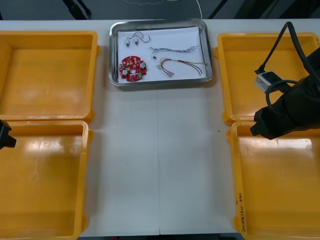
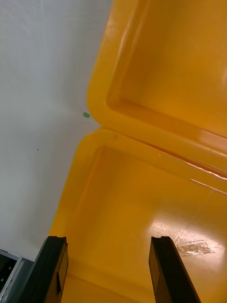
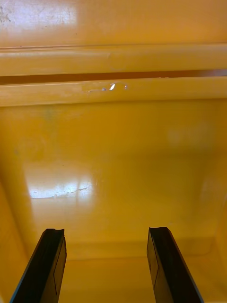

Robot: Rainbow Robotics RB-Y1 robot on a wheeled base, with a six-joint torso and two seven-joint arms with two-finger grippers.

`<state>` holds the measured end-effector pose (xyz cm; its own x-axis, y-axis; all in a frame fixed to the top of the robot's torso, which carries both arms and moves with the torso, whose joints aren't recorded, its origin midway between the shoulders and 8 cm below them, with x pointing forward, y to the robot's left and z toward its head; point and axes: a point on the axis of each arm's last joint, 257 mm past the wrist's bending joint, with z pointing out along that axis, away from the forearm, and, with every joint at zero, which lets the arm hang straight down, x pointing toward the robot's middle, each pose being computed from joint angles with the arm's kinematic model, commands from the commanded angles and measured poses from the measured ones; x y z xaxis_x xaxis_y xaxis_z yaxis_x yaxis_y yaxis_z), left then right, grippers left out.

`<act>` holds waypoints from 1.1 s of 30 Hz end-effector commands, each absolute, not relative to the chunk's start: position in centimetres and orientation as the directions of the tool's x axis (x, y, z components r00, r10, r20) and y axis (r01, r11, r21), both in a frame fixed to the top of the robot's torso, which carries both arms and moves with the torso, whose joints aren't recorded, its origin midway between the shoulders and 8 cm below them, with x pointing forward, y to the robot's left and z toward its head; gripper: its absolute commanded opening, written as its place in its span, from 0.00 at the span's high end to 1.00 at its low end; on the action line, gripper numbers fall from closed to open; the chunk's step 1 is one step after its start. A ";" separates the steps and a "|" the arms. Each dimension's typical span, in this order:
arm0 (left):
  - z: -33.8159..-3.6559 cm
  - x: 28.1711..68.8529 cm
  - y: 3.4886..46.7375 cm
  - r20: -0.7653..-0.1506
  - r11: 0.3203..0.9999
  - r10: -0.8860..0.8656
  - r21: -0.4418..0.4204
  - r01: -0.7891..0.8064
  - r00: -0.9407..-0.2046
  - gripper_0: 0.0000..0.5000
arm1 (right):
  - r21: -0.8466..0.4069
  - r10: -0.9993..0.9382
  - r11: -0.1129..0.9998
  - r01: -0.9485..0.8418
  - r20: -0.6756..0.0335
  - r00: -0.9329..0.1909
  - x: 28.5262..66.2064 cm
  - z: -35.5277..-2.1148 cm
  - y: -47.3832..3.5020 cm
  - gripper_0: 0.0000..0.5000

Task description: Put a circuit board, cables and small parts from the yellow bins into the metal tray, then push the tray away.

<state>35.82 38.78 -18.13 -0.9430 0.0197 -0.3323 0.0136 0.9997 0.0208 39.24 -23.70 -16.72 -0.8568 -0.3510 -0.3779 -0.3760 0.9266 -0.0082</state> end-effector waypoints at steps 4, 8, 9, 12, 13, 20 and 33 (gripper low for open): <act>-16.6 35.5 40.6 -0.345 0.990 0.117 0.111 0.083 -0.931 0.00 | -0.034 -0.234 0.970 -0.241 -0.396 -0.888 38.2 -16.9 -27.6 0.00; -16.6 35.5 40.6 -0.345 0.990 0.117 0.111 0.083 -0.931 0.00 | -0.019 -0.188 0.980 -0.196 -0.387 -0.903 37.7 -17.5 -28.7 0.00; -16.6 35.5 40.6 -0.345 0.990 0.117 0.111 0.083 -0.931 0.00 | -0.016 -0.178 0.982 -0.186 -0.387 -0.905 37.6 -17.6 -28.9 0.00; -16.6 35.5 40.6 -0.345 0.990 0.117 0.111 0.083 -0.931 0.00 | -0.004 -0.141 0.989 -0.151 -0.382 -0.913 37.3 -18.0 -29.4 0.00; -16.6 35.5 40.6 -0.345 0.990 0.117 0.111 0.083 -0.931 0.00 | -0.001 -0.134 0.990 -0.145 -0.381 -0.915 37.2 -18.1 -29.5 0.00; -16.6 35.5 40.6 -0.345 0.990 0.117 0.111 0.083 -0.931 0.00 | 0.015 -0.059 0.997 -0.070 -0.383 -0.922 36.9 -19.0 -30.4 0.00; -16.6 35.5 40.6 -0.345 0.990 0.117 0.111 0.083 -0.931 0.00 | 0.021 0.017 1.000 0.010 -0.391 -0.920 36.8 -20.0 -31.1 0.00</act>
